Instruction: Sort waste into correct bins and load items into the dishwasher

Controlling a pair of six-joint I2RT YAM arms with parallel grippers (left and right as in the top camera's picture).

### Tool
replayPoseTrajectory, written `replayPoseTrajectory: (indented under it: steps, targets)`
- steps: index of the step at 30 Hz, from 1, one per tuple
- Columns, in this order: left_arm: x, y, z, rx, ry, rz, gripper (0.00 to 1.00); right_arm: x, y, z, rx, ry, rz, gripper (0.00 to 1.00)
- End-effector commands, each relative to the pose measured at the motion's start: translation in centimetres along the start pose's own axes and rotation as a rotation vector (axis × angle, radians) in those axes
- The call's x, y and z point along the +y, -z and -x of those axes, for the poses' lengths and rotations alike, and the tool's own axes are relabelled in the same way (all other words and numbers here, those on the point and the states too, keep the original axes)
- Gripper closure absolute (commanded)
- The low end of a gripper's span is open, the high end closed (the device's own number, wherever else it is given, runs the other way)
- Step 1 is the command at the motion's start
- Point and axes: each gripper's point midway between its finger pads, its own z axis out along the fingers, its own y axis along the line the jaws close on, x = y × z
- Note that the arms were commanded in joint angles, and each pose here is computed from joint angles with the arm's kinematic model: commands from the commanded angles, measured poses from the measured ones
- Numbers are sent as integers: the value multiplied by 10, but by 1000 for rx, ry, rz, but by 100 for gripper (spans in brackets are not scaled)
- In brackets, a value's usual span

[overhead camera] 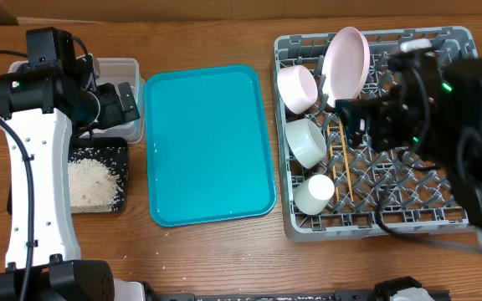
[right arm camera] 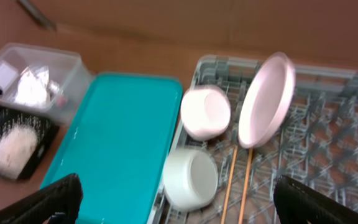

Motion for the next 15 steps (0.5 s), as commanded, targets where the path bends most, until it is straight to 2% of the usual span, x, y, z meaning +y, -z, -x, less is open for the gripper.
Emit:
replayPoseTrajectory:
  steps: [1,15]
  targets:
    - [-2,8,5,-29,-5,-3,0,1,21,-12,-110,40,26,0]
    - [-1,8,5,-30,-4,-3,0,-28,3,-101,-534,114,-47,0]
